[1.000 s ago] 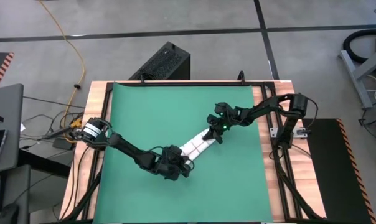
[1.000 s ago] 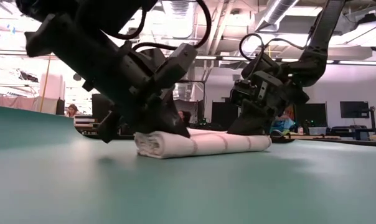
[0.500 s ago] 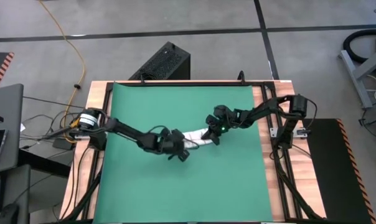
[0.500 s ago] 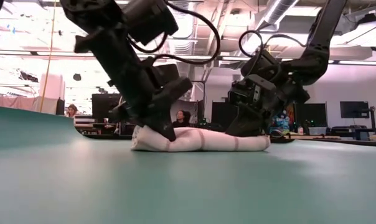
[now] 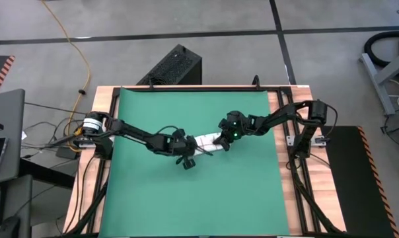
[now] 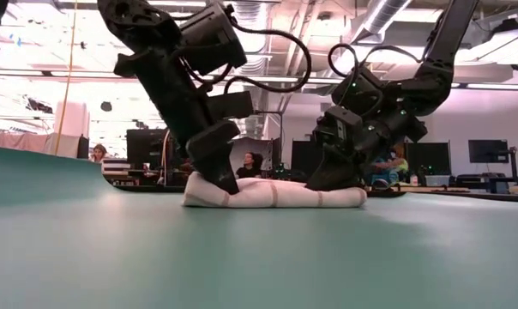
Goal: Roll towel
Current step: Roll the white towel
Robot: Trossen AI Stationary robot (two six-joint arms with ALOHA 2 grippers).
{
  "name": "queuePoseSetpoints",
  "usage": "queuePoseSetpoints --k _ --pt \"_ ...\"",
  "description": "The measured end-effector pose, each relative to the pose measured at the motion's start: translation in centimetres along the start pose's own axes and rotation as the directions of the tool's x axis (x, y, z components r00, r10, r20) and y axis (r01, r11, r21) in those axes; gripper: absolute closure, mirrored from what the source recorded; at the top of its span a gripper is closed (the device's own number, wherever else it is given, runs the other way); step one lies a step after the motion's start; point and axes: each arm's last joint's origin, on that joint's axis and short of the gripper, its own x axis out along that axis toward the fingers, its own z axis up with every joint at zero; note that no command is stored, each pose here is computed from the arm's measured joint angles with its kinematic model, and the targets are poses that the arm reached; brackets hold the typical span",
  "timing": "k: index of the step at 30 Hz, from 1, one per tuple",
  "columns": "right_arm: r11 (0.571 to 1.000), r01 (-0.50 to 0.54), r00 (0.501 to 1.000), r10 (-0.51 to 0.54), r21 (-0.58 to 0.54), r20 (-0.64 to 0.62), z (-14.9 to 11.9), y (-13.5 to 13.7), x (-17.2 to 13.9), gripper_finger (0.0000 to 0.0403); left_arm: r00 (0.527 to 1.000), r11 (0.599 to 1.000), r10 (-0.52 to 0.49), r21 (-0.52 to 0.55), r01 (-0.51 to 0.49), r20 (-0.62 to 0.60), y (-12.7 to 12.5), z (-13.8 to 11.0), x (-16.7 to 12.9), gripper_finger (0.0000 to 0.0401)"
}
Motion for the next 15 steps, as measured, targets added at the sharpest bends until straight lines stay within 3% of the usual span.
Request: queuePoseSetpoints --k 7,15 --pt "1.000 0.012 1.000 -0.012 -0.002 0.003 0.0 -0.1 0.0 0.0394 0.997 0.994 0.033 -0.102 -0.026 0.063 3.2 1.6 -0.8 0.0401" --pt "1.000 0.022 0.999 -0.022 0.005 0.032 0.5 0.1 -0.8 0.0395 0.996 0.985 -0.027 -0.165 0.041 0.090 3.8 1.6 -0.6 0.0401"
